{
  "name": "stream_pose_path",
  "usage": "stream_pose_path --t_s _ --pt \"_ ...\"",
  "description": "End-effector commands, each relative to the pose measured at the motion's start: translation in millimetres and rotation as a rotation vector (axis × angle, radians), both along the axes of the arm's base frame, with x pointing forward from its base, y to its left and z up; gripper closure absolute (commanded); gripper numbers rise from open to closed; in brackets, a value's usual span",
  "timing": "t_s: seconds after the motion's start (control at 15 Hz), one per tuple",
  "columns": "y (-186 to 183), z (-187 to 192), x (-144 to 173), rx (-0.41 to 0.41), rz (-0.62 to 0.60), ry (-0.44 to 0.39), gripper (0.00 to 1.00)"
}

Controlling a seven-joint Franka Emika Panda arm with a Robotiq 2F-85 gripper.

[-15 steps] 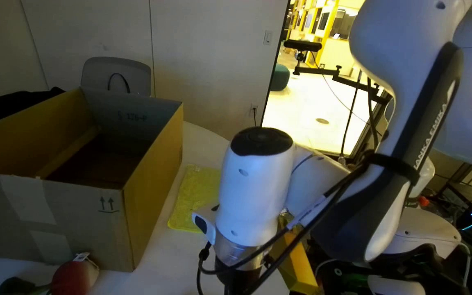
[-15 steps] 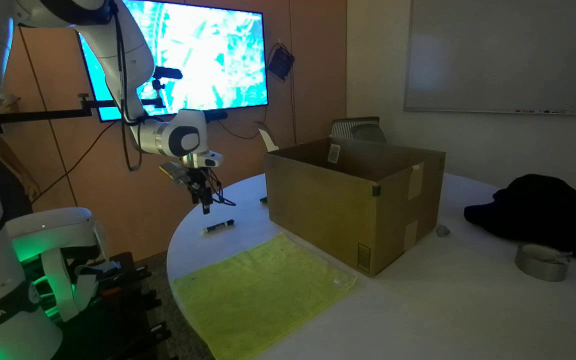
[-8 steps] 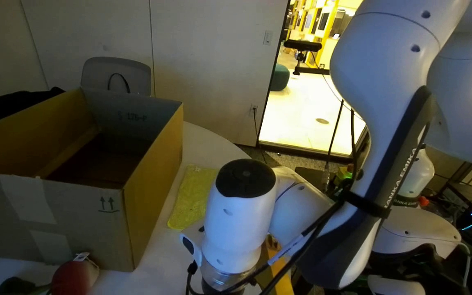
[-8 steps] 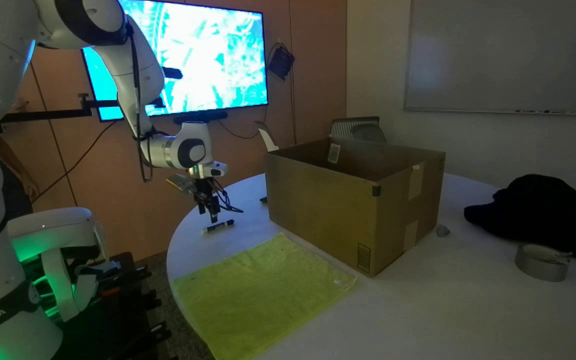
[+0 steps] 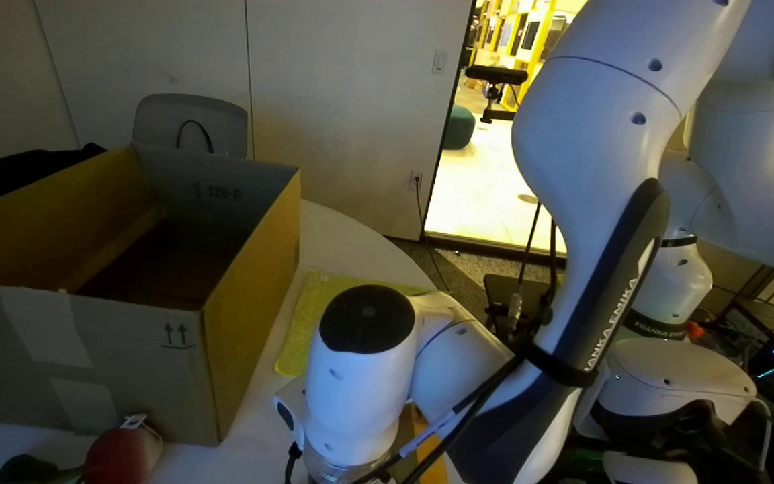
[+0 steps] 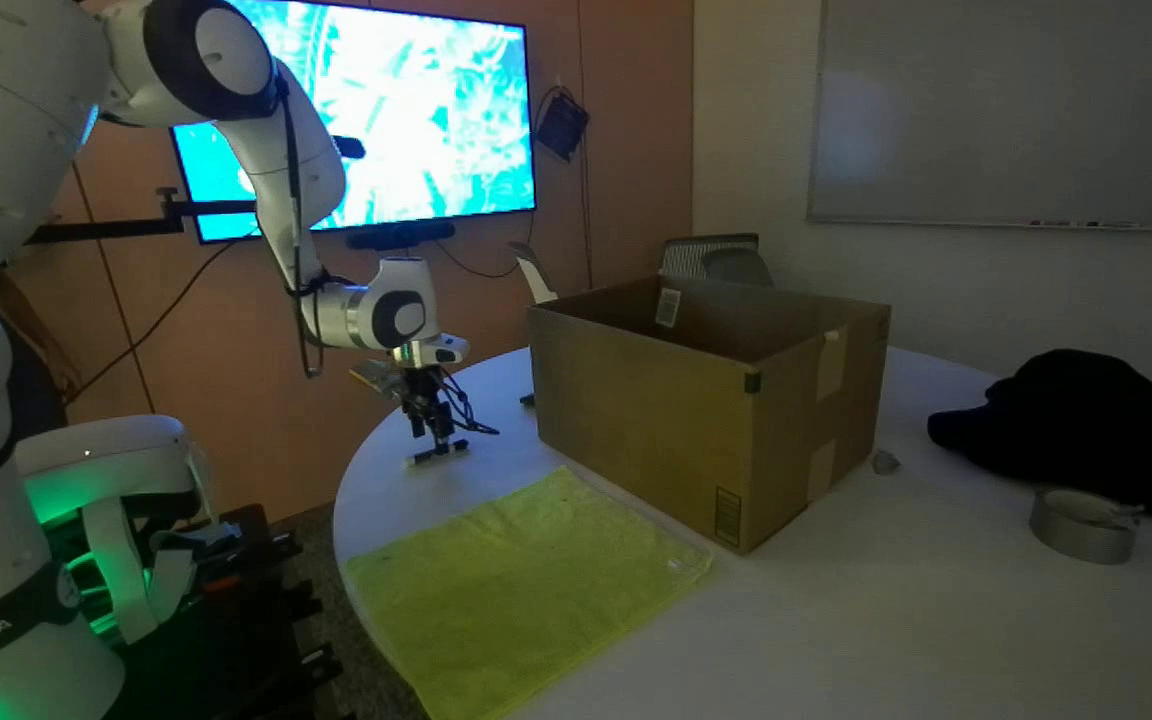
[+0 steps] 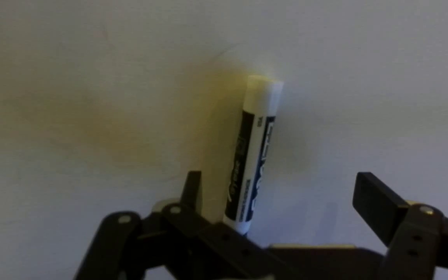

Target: Pick up the marker and wrap it on the cloth, the pick up the cloth and put it in the box

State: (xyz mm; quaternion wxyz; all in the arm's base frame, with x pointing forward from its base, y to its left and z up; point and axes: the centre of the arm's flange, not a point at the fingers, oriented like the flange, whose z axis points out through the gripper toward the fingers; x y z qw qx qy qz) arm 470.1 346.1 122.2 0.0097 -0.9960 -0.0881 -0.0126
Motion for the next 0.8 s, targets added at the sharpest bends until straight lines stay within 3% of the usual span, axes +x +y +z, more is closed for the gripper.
stream_pose_path --t_s 0.0,0.27,0.33,0.4,0.73 --pt "1.1 -8.8 15.0 -0.018 -0.012 0.013 0.00" --pt "-5.0 -15.3 17.3 -0.041 -0.013 0.041 0.00" --pt "-6.0 -14.0 17.4 -0.045 -0.009 0.049 0.25" --pt "-6.7 -13.8 17.5 -0.051 -0.008 0.051 0.26" --pt "-3.2 -3.5 21.1 -0.046 0.010 0.056 0.64"
